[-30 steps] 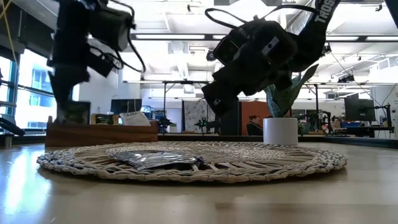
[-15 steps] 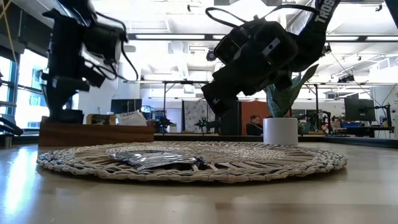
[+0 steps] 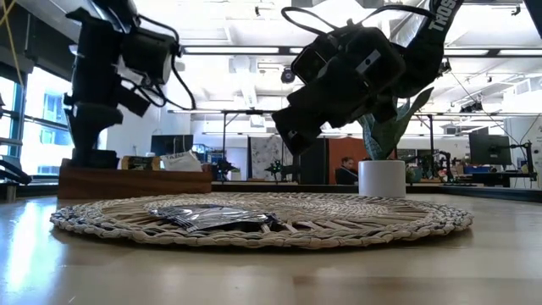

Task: Pick & Place Tea
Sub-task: Put the right black tea bag into the left compartment of the wooden organizer, then put the black tea bag into the left compartment of the wooden organizer

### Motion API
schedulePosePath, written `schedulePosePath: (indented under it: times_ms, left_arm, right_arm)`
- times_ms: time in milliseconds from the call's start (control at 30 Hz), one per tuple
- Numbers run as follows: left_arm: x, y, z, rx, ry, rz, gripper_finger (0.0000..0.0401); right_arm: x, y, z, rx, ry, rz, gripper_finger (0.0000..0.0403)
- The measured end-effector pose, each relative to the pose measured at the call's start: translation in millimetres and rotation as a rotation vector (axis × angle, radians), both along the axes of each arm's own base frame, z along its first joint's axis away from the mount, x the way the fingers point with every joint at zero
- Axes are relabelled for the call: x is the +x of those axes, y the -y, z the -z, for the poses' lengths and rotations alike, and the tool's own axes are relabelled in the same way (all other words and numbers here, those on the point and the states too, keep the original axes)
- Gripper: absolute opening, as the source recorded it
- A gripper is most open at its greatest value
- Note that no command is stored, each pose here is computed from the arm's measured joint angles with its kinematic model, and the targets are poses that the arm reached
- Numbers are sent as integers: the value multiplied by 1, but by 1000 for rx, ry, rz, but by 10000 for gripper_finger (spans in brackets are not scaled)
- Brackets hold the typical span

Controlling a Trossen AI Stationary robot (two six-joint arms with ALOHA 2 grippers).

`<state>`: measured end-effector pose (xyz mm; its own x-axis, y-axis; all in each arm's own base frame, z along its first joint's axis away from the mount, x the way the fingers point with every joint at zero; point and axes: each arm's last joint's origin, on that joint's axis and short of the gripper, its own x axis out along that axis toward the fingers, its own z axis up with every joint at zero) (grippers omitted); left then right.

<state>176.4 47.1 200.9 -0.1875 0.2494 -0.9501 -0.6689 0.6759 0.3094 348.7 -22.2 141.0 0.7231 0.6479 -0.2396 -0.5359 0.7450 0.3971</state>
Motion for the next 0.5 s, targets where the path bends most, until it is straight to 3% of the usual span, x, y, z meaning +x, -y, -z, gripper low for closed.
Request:
schedulePosePath:
  times_ms: [400, 500]
  left_arm:
    - [-8, -5, -20, 211, -156, 24, 113]
    - [-7, -5, -20, 228, -128, -10, 113]
  right_arm:
    - [0, 0, 0, -2, 0, -1, 140]
    - [0, 0, 0, -2, 0, -1, 140]
